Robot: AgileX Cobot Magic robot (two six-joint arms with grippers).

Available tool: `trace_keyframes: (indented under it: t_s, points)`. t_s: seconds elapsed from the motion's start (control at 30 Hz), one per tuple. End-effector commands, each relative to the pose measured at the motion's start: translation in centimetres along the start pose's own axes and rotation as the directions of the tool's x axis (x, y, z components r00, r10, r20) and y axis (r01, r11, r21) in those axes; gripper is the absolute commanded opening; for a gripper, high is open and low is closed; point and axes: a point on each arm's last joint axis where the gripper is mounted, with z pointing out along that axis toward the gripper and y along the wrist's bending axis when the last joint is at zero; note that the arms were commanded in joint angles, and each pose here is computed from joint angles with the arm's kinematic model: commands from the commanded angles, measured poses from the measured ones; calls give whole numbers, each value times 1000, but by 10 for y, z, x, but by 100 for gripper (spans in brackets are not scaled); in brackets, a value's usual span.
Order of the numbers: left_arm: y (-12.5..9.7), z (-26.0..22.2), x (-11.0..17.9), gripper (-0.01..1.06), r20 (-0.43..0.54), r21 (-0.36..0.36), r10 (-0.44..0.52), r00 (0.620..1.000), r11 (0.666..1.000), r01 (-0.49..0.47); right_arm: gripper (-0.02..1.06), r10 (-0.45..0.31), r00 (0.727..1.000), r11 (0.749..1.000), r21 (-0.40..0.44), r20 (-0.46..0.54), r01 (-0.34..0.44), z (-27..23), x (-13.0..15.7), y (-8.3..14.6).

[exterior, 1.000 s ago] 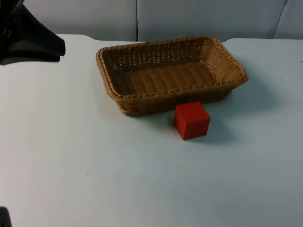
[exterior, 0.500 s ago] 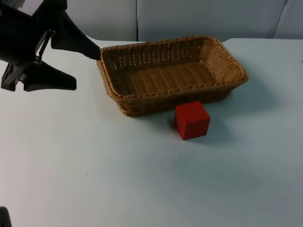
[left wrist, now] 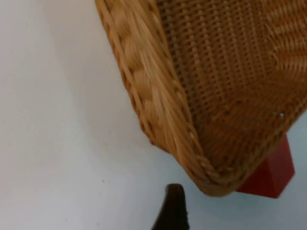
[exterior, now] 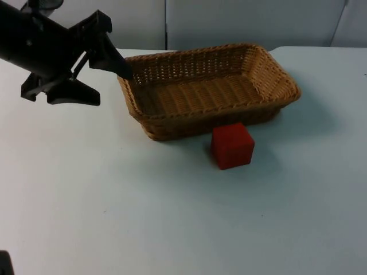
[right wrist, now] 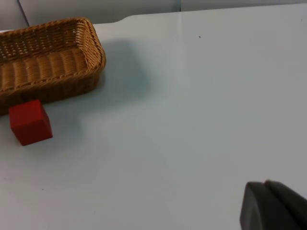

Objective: Pick up the basket with the left hand and place the cube into the basket with the right hand.

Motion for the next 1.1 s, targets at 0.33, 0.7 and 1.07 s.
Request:
trace_keyframes:
  t_s: [0.33, 0.7, 1.07]
  points:
    - [20, 34, -17, 69, 7, -59, 9, 1000, 998, -9, 0, -1, 1000, 1000, 4, 4, 1, 1, 1, 0]
    - [24, 57, -36, 69, -21, 1, -20, 1000, 1000, 20, 0, -1, 1000, 1000, 4, 4, 1, 1, 1, 0]
    - [36, 74, -41, 69, -27, -2, -34, 999, 999, 34, 0, -1, 1000, 1000, 4, 4, 1, 1, 1, 0]
